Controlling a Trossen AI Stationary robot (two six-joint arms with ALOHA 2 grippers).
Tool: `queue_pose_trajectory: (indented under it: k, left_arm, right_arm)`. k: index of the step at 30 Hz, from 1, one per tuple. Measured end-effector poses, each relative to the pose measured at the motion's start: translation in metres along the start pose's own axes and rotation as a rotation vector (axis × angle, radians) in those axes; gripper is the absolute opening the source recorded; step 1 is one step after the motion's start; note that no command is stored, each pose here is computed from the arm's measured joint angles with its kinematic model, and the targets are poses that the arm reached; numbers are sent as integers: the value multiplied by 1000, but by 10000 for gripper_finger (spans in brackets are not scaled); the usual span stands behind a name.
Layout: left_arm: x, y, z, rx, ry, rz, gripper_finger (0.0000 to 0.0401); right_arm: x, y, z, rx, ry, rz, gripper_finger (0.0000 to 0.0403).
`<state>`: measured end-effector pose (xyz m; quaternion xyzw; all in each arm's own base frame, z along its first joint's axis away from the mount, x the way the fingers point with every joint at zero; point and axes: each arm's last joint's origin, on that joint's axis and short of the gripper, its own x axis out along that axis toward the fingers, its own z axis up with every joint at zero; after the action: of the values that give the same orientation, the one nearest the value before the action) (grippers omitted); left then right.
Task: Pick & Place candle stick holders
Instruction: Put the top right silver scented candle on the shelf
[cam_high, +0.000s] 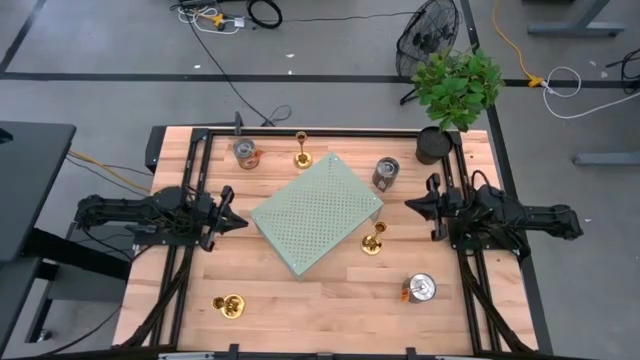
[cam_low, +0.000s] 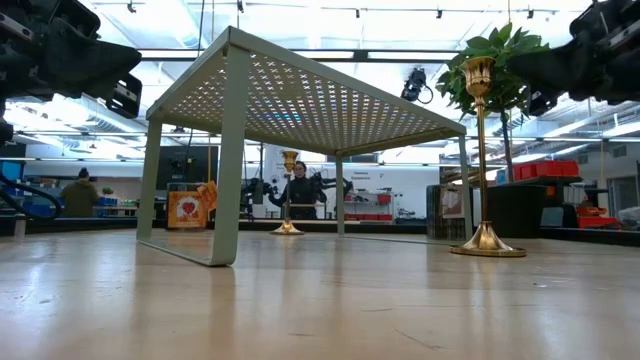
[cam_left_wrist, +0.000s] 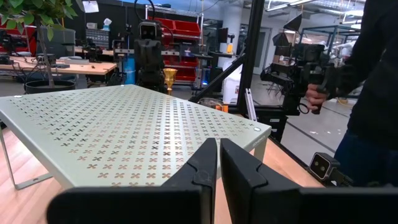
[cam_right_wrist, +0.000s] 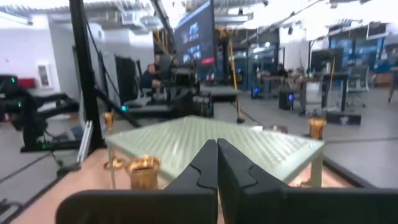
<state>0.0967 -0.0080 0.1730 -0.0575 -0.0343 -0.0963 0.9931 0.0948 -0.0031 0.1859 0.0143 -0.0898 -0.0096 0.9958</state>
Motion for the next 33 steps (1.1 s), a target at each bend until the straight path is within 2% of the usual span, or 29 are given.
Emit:
queue_pose_trajectory:
  k: [11, 29, 33]
  left_arm:
    - [0, 0, 0, 0, 0, 0, 25]
    - [0, 0, 0, 0, 1, 0, 25]
    - [0, 0, 0, 0, 0, 0, 25]
  right_arm:
    - [-2, 1, 22, 55, -88, 5, 0]
    - [-14, 2, 94, 31, -97, -59, 0]
    - [-12, 2, 110, 65, -74, -58, 0]
